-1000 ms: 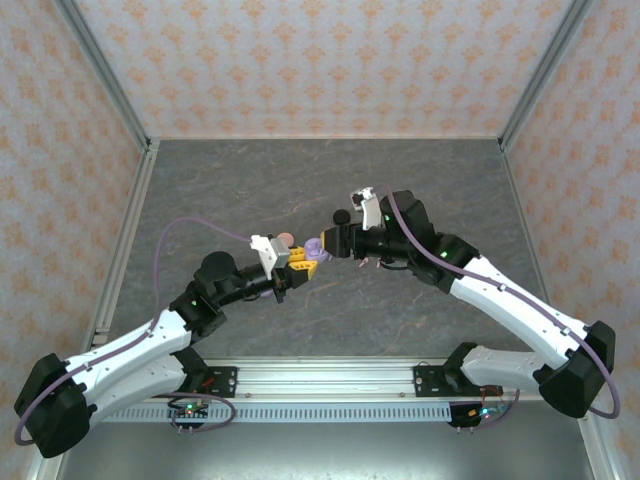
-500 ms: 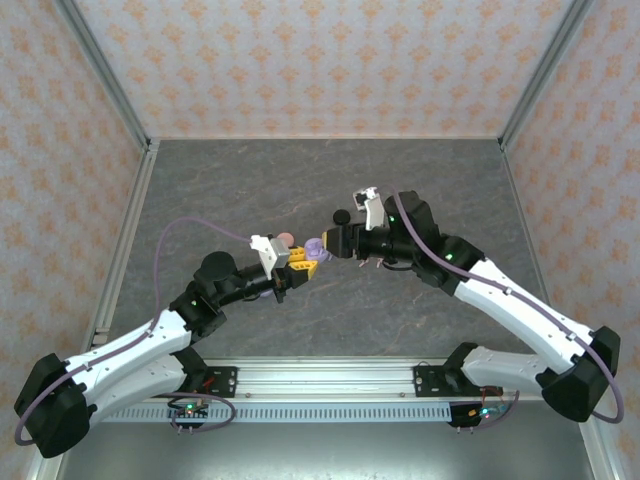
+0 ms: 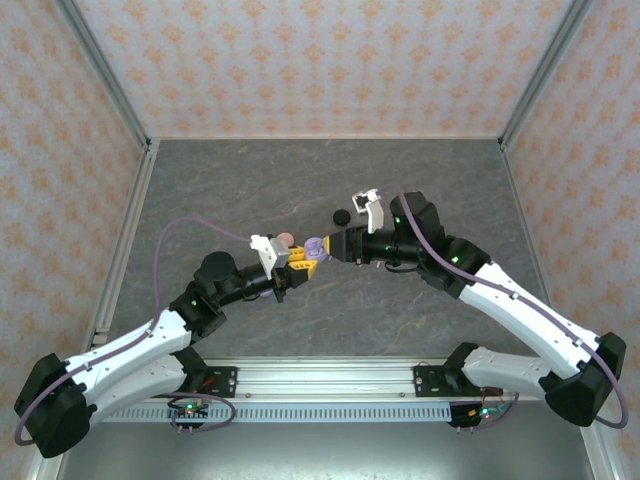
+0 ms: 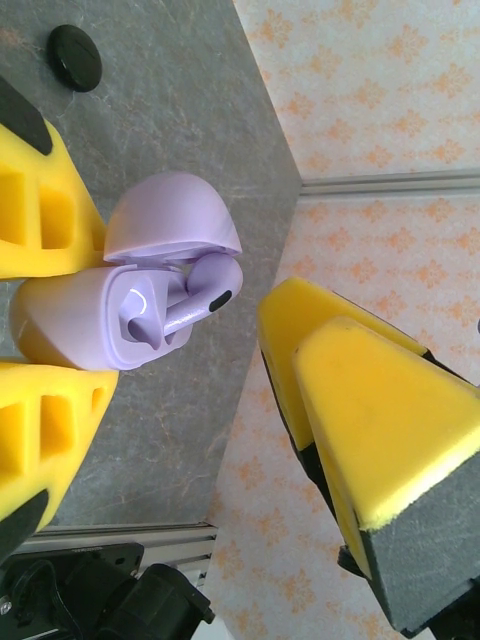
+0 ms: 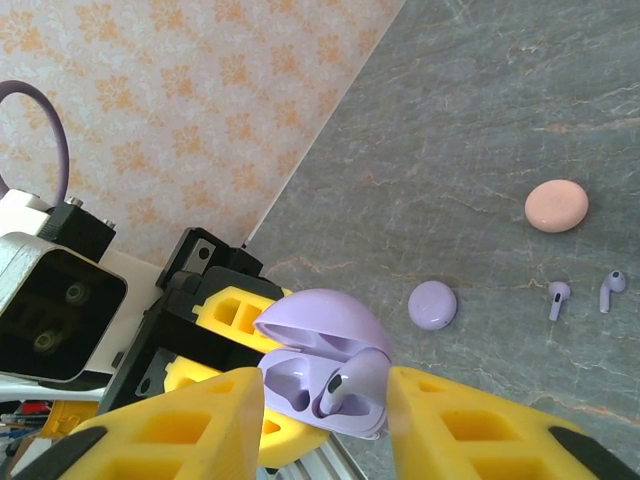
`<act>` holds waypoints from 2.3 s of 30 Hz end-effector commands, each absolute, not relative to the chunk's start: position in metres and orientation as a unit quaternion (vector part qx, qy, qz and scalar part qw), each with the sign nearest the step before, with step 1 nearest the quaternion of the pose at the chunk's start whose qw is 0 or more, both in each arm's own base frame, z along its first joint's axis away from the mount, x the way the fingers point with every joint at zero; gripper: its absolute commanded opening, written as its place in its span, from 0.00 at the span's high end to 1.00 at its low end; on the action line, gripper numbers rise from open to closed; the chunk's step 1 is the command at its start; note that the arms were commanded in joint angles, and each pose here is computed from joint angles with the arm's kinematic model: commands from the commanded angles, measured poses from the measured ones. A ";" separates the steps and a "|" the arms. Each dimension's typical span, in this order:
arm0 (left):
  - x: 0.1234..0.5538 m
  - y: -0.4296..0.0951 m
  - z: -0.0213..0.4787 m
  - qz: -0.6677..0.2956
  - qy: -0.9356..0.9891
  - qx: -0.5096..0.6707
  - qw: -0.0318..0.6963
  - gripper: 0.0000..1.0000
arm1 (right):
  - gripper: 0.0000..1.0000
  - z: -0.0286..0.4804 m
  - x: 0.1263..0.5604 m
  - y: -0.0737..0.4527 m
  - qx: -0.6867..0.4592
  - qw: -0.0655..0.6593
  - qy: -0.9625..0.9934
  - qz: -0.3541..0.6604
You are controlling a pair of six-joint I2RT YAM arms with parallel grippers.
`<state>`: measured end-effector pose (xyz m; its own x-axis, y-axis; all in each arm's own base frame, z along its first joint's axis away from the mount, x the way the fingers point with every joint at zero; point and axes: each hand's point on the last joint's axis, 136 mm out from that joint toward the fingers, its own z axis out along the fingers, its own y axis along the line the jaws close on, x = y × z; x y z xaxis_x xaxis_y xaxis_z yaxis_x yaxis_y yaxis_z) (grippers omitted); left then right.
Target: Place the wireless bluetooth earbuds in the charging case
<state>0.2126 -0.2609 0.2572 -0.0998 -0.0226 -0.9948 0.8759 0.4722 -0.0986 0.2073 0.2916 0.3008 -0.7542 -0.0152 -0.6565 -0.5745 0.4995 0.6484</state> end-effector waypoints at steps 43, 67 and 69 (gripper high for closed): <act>0.212 -0.261 0.277 -0.384 0.610 0.340 0.604 1.00 | 0.64 0.298 0.201 0.297 -0.206 0.289 0.810 0.468; 0.207 -0.258 0.339 -0.318 0.522 0.385 0.692 1.00 | 0.57 0.383 0.198 0.277 -0.235 0.397 0.759 0.460; 0.207 -0.257 0.343 -0.311 0.518 0.387 0.697 1.00 | 0.58 0.383 0.198 0.281 -0.237 0.392 0.758 0.465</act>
